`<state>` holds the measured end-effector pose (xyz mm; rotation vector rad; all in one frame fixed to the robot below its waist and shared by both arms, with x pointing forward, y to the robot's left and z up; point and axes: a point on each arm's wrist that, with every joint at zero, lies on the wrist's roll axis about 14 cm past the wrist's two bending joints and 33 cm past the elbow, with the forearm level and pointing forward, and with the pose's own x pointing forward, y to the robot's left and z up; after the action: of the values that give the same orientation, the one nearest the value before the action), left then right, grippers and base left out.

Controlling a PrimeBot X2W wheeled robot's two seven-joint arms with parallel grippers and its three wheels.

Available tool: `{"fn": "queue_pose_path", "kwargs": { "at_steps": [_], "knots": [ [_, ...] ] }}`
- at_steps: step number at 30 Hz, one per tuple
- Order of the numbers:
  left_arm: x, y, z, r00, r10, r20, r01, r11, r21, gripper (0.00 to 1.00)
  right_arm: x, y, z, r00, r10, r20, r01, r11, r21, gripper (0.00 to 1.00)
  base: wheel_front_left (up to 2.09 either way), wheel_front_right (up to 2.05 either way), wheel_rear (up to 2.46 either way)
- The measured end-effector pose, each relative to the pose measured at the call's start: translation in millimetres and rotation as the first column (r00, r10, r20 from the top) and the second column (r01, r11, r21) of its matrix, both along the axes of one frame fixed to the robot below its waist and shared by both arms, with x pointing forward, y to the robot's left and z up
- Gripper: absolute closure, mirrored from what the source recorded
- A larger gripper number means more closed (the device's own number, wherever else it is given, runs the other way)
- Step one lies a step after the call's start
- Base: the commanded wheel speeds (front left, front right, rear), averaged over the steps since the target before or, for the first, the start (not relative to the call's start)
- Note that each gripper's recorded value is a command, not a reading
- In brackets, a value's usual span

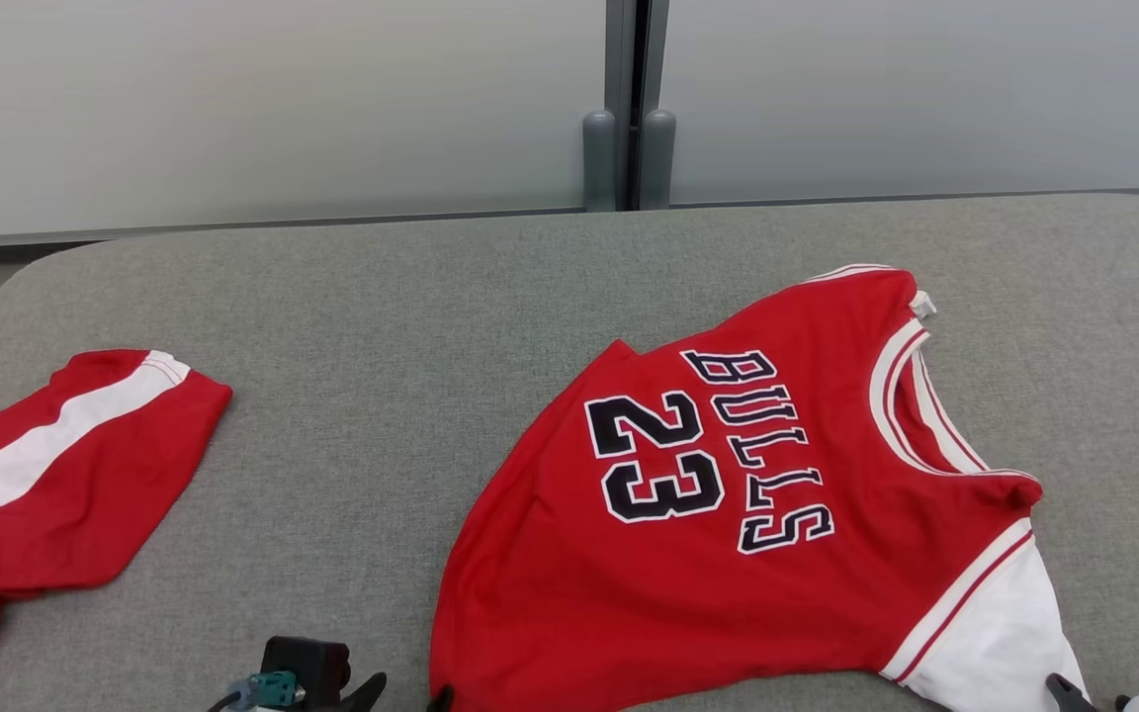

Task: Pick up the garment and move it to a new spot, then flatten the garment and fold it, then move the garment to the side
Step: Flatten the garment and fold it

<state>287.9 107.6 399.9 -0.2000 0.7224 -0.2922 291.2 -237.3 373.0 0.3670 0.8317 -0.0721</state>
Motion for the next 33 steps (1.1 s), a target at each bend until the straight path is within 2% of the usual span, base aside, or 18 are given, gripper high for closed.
{"fn": "queue_pose_path", "kwargs": {
  "at_steps": [18, 19, 20, 21, 22, 23, 24, 28, 33],
  "knots": [
    [-15, -26, -31, 0.984, -0.097, -0.152, 0.086, 0.993, -0.08, 0.0, 13, 22, -11, 1.0, 0.028, 0.0, -0.027, 0.998, 0.054, 0.0, 0.0, 0.0, 0.0],
    [-13, -28, -32, 0.983, -0.101, -0.152, 0.089, 0.992, -0.087, 0.0, 13, 22, -11, 1.0, 0.028, 0.002, -0.028, 0.998, 0.055, 0.15, 0.0, 0.0, 0.0],
    [-13, -30, -32, 0.982, -0.104, -0.155, 0.089, 0.991, -0.099, 0.0, 14, 22, -11, 1.0, 0.03, 0.001, -0.03, 0.998, 0.056, 0.37, 0.0, 0.0, 0.0],
    [-13, -32, -32, 0.981, -0.108, -0.159, 0.091, 0.99, -0.109, 0.0, 14, 22, -11, 1.0, 0.031, 0.001, -0.031, 0.998, 0.058, 0.56, 0.0, 0.0, 0.0],
    [-13, -33, -33, 0.981, -0.11, -0.162, 0.092, 0.989, -0.114, 0.22, 15, 22, -11, 0.999, 0.033, 0.001, -0.033, 0.998, 0.06, 0.64, 0.0, 0.0, 0.0],
    [-13, -34, -33, 0.98, -0.114, -0.162, 0.096, 0.989, -0.116, 0.59, 16, 24, -11, 0.999, 0.037, 0.003, -0.037, 0.997, 0.065, 0.9, 0.0, 0.0, 0.0],
    [-13, -34, -33, 0.98, -0.116, -0.163, 0.098, 0.988, -0.117, 1.0, 17, 27, -10, 0.999, 0.043, 0.008, -0.043, 0.997, 0.071, 1.0, 0.0, 0.0, 0.0],
    [-13, -35, -30, 0.982, -0.124, -0.141, 0.106, 0.986, -0.126, 1.0, 21, 32, -5, 0.998, 0.046, 0.043, -0.049, 0.995, 0.088, 1.0, 0.0, 0.0, 0.0],
    [1, -27, -13, 0.995, -0.09, -0.045, 0.084, 0.989, -0.121, 1.0, 34, 41, 14, 0.989, 0.046, 0.137, -0.064, 0.99, 0.129, 1.0, 0.0, 0.0, 0.0]
  ]
}}
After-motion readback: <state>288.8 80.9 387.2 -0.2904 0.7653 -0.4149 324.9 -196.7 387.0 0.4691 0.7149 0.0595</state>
